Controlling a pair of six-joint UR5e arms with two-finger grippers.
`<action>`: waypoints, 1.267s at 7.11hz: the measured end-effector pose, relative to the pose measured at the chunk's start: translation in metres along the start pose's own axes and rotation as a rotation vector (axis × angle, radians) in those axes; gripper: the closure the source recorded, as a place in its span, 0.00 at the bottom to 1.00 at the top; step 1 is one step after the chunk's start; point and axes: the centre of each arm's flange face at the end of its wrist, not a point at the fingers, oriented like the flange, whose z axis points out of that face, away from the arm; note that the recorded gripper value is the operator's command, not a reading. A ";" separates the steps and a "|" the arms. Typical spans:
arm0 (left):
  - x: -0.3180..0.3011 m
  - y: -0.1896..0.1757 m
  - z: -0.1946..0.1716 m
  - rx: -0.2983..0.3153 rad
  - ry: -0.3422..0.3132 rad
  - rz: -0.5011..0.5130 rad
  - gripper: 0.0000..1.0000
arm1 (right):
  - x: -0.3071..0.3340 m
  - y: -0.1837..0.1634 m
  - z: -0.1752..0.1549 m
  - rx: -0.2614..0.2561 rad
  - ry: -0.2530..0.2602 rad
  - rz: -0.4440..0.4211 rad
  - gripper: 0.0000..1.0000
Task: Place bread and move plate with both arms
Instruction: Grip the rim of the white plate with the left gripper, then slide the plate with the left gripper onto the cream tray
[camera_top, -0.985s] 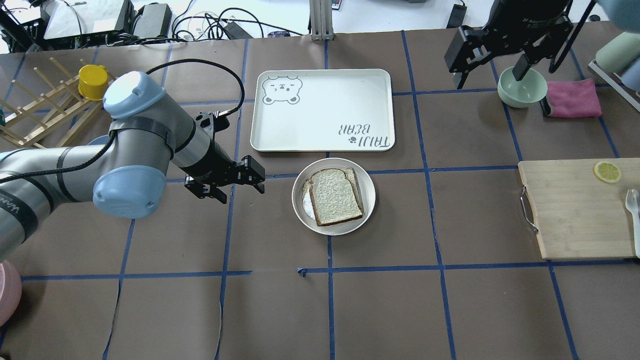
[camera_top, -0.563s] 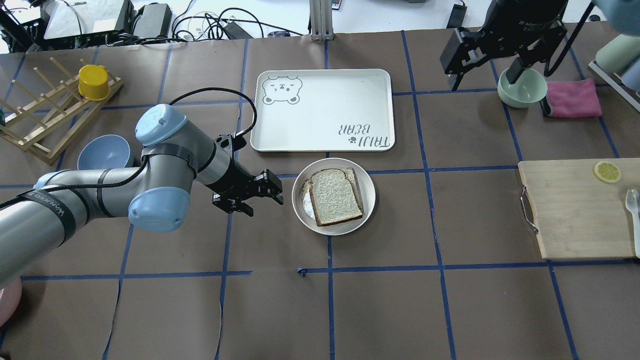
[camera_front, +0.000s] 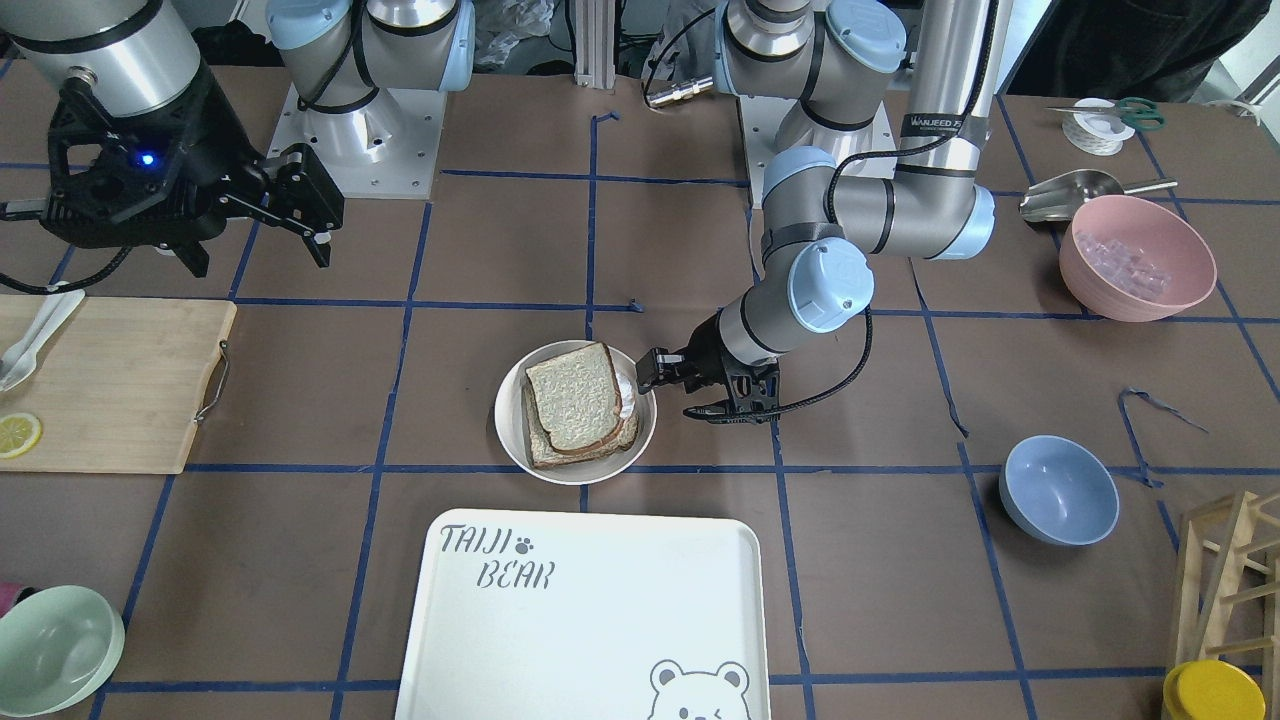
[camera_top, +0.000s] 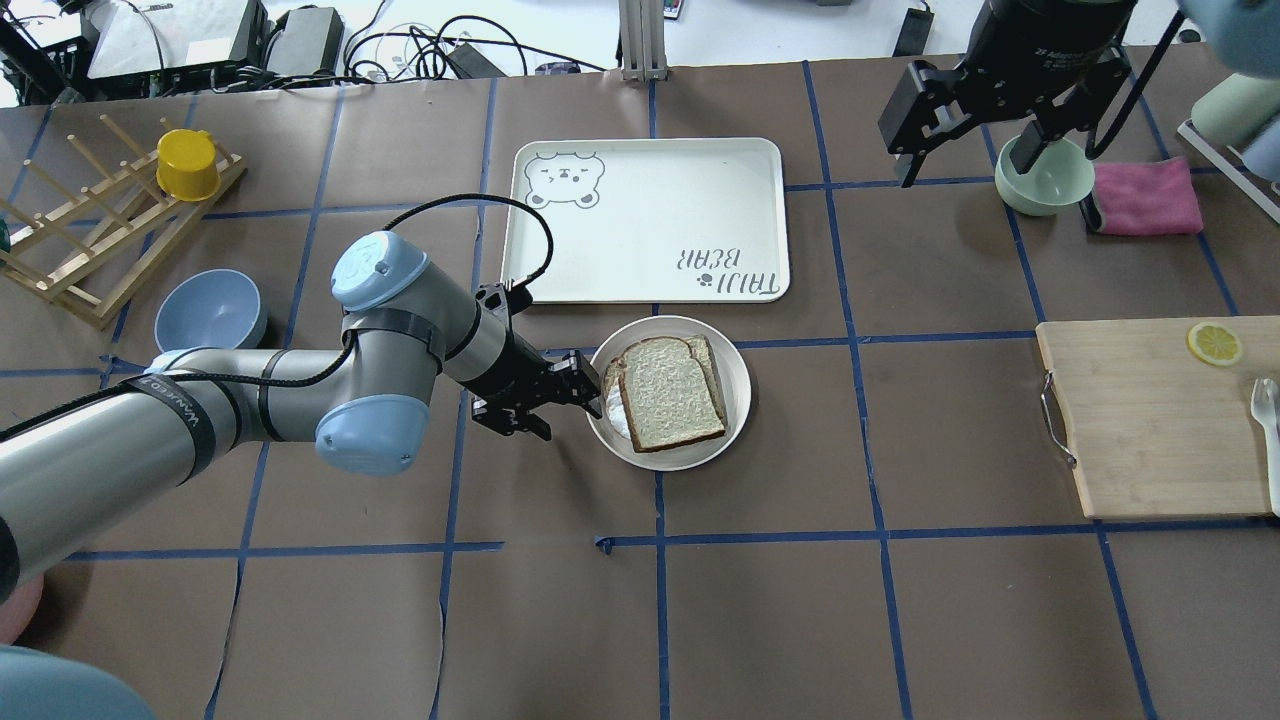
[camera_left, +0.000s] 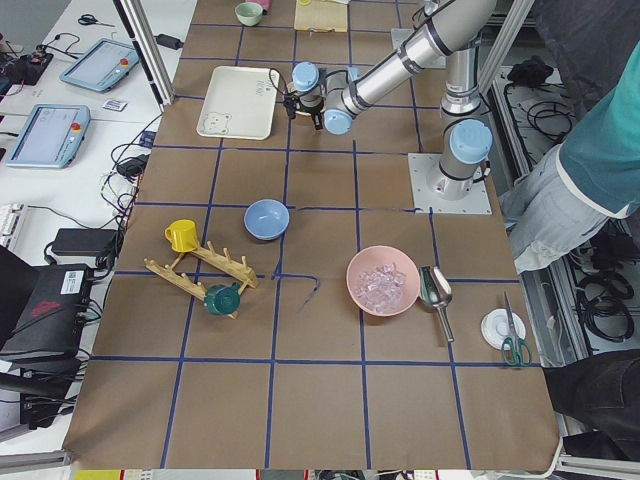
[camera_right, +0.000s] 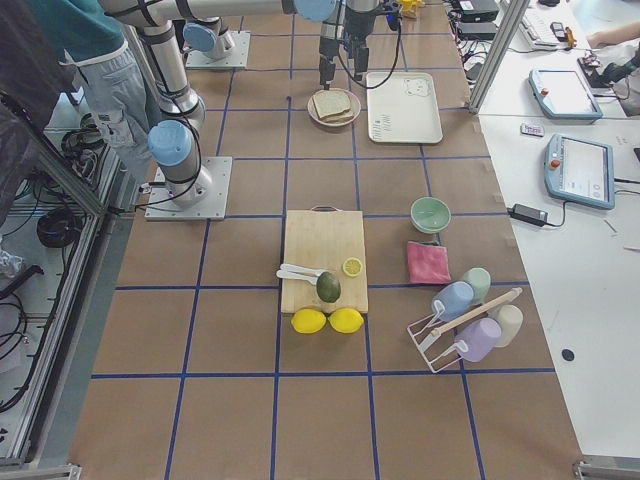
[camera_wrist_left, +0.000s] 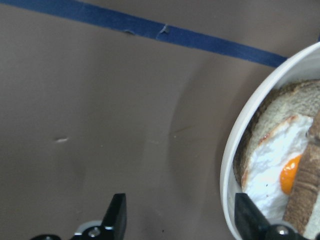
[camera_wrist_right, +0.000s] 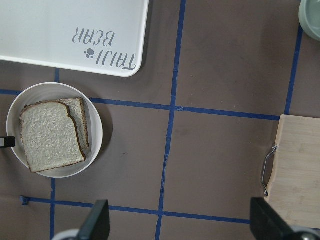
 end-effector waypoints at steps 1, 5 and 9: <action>0.003 0.001 0.003 -0.002 0.001 0.004 0.60 | 0.000 0.000 0.000 0.000 0.000 0.000 0.00; 0.006 0.000 0.005 0.009 0.004 -0.007 1.00 | 0.000 0.000 0.000 0.001 -0.001 0.000 0.00; 0.006 -0.008 -0.013 0.058 0.049 -0.013 1.00 | 0.000 0.000 0.000 0.001 -0.001 0.000 0.00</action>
